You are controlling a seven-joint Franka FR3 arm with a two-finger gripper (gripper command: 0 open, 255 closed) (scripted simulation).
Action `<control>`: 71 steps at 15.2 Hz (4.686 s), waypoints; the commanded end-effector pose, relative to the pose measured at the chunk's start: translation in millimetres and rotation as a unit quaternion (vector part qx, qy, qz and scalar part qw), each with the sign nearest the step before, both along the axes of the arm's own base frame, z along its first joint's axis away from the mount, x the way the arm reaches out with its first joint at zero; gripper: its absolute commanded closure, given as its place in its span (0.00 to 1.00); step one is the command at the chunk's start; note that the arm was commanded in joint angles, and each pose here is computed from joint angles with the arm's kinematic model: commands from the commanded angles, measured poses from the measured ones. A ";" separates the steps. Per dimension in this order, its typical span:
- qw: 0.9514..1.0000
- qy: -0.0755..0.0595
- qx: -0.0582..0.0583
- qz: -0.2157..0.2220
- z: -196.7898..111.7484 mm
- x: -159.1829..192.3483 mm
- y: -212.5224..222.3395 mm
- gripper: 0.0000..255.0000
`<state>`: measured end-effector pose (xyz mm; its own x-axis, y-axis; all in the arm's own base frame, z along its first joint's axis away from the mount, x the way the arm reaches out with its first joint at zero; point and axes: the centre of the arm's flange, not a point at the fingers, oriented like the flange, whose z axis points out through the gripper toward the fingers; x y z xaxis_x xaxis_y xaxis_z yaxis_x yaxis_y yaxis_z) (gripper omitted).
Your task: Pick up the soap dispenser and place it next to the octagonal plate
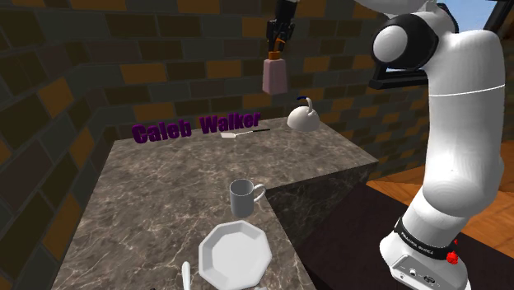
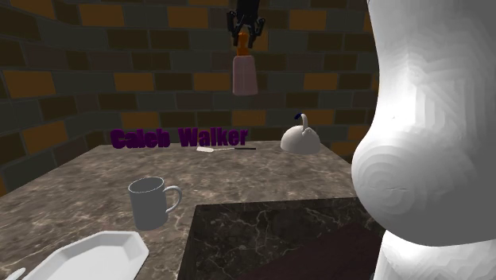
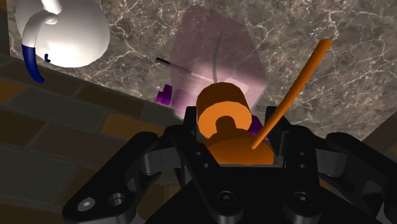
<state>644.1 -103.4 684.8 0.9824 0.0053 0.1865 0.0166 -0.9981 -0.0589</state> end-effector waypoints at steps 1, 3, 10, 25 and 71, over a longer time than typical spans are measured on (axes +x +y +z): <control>1.000 0.000 0.000 0.000 7.0 0.2 -0.9 1.00; 1.000 0.000 0.000 0.000 7.0 -19.7 16.5 1.00; 1.000 0.000 0.000 0.000 7.4 -89.2 77.3 1.00; 1.000 0.000 0.000 0.000 8.0 -238.4 207.5 1.00; 1.000 0.000 0.000 0.000 -96.6 -499.0 435.2 1.00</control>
